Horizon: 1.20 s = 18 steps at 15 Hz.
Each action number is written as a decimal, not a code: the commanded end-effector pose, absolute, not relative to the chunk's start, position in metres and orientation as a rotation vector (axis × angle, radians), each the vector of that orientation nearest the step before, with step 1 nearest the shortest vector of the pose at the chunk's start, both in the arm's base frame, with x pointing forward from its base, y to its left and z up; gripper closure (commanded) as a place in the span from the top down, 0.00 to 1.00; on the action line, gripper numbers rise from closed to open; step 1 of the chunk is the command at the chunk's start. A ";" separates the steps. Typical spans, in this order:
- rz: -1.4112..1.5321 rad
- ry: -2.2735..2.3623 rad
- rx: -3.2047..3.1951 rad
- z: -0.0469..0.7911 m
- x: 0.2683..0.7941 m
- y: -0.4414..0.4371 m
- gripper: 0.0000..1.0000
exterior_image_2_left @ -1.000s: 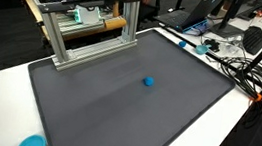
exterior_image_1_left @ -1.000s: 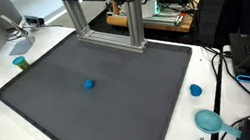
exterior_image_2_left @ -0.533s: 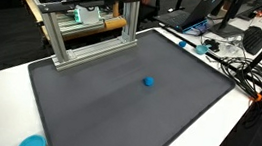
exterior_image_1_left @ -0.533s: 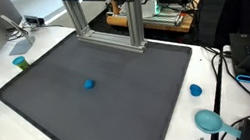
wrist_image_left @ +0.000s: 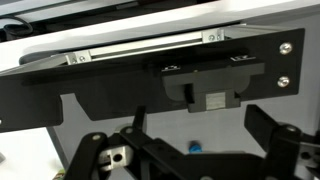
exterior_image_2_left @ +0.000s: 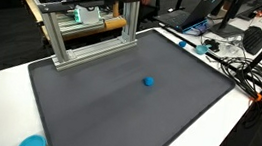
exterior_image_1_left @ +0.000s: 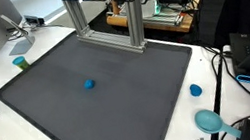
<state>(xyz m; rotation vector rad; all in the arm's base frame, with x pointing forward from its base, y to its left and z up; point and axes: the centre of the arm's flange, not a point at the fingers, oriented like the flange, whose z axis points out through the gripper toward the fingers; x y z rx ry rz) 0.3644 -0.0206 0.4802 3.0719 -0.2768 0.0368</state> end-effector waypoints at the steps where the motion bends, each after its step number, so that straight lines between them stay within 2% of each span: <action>1: 0.137 -0.309 3.086 0.467 0.344 -0.002 1.00; 5: 0.281 -0.394 3.047 0.458 0.341 0.009 1.00; 6: 0.192 -0.327 3.071 0.464 0.354 0.002 1.00; 16: 0.170 -0.251 3.084 0.444 0.362 -0.002 1.00; 18: 0.141 -0.207 3.107 0.441 0.360 -0.005 0.97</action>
